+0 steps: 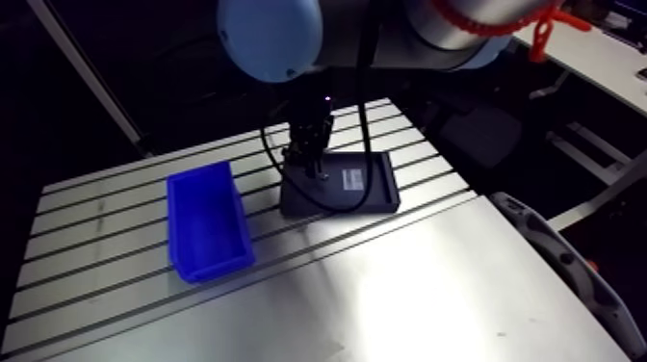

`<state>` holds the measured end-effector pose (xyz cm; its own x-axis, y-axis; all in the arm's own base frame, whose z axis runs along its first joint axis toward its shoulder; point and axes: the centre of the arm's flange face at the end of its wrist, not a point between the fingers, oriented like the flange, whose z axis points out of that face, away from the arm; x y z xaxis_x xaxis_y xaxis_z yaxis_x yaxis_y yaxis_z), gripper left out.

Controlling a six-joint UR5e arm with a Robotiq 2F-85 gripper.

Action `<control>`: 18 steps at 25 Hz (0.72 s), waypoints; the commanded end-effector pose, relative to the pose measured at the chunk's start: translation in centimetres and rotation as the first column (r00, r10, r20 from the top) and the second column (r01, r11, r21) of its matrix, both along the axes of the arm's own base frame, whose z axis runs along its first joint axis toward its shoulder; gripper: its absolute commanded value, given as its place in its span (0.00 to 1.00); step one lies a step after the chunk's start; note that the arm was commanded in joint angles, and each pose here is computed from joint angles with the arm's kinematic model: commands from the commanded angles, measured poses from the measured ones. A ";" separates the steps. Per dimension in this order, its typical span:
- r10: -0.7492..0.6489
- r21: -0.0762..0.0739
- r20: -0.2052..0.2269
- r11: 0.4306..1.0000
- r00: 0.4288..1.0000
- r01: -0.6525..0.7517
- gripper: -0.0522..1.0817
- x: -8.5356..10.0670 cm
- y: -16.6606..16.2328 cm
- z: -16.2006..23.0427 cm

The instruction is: Pick up the M10 bolt from the tray and put it into the blue bin.

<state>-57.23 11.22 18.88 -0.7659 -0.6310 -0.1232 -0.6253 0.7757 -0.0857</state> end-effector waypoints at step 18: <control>0.591 -0.070 -0.208 0.786 0.779 -0.615 0.99 3.1 -7.8 20.1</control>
<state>-53.86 8.49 33.32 -0.3818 -0.9230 -0.0487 -0.9203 0.3845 -0.0721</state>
